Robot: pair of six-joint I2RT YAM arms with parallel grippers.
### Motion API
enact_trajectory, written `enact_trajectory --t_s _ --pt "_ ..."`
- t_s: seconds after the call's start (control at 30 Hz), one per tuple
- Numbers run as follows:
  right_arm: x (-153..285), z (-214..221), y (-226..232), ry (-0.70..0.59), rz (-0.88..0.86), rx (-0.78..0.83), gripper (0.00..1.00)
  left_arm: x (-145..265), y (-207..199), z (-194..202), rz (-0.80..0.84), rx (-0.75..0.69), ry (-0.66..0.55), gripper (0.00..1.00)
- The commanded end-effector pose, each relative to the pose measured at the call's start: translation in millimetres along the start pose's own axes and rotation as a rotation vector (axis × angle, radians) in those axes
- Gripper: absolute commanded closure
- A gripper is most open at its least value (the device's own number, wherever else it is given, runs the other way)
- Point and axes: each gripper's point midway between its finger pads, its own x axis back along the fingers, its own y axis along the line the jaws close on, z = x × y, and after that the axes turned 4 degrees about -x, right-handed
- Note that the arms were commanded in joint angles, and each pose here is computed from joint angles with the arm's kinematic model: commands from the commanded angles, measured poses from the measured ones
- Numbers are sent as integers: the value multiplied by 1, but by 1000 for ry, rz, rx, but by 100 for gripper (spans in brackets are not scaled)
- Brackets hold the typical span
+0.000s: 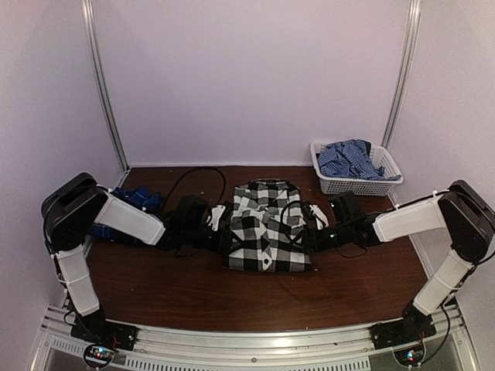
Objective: Fold and stack the long sleeve shirts
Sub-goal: Smooth out the 2/3-rectangle-folded shirt at the center of the board.
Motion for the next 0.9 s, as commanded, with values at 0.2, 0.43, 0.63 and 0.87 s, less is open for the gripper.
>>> enact_trajectory --t_s 0.2,0.43,0.63,0.87 --pt "5 13 -31 -3 145 -28 34 16 34 7 -185 68 -61 38" --pt "34 10 -7 -64 126 81 28 43 10 3 -113 -38 -114 34" --pt "43 18 20 -83 162 219 24 59 -11 0 -61 -105 -142 32" --pt "34 35 38 -35 151 307 28 60 -22 2 -28 -130 -126 32"
